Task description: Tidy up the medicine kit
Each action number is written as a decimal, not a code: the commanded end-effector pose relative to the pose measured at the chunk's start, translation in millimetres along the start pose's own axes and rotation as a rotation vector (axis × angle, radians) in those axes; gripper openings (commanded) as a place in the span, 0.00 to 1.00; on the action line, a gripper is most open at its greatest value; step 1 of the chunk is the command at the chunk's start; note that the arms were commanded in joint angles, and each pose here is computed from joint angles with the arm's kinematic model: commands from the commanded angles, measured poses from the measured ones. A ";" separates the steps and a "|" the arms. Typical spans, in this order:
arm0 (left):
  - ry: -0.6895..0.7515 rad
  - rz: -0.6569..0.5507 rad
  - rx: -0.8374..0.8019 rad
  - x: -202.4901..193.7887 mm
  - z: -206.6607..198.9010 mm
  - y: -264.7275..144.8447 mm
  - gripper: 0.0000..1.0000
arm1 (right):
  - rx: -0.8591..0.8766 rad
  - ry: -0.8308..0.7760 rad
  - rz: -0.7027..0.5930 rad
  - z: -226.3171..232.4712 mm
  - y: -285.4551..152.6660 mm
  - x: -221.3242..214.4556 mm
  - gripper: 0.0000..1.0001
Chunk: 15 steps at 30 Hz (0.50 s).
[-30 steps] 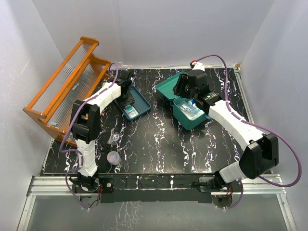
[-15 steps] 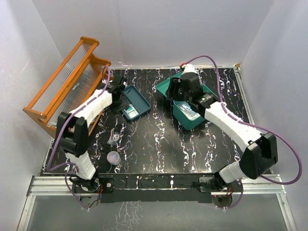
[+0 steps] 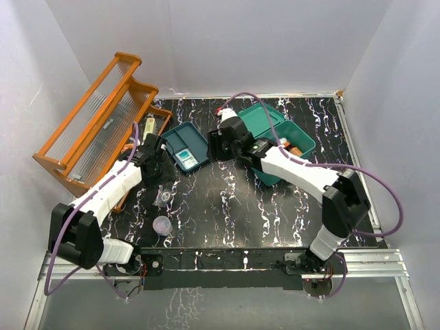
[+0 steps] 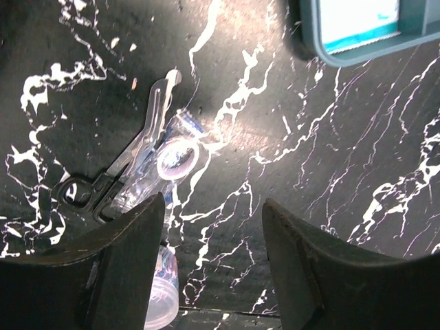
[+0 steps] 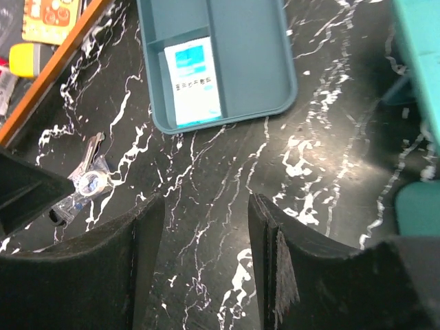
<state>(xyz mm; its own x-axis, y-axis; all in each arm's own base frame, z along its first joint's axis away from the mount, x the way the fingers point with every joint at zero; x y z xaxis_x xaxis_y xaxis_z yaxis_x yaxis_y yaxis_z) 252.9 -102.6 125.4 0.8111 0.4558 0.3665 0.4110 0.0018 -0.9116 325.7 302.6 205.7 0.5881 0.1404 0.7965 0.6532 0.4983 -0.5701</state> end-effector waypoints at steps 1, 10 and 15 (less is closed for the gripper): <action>-0.025 0.019 -0.007 -12.8 12.5 -9.7 0.58 | 0.070 -0.016 -0.028 32.4 19.3 17.0 0.50; -0.037 0.048 0.018 -26.9 24.8 -3.9 0.63 | 0.032 -0.041 0.069 44.7 97.6 6.9 0.45; -0.015 0.075 0.017 -29.3 25.8 3.5 0.63 | -0.064 -0.064 0.107 31.1 134.7 -6.8 0.42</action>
<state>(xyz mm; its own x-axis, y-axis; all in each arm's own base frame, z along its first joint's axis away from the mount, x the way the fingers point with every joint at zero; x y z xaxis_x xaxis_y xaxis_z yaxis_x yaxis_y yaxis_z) 222.7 -94.0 107.8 0.8231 0.4766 0.3087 0.3498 0.0027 -0.9368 373.6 393.1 125.5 0.6506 0.2560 0.7150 0.5596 0.4749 -0.6792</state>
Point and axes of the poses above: each gripper's point midway between its finger pads, its own y axis out along the fingers, its own z axis along the line the jaws close on, x = y × z, the point moved 3 cm from there along -y, back along the fingers, and after that the axes turned 6 degrees about -y, right-handed, at the moved point
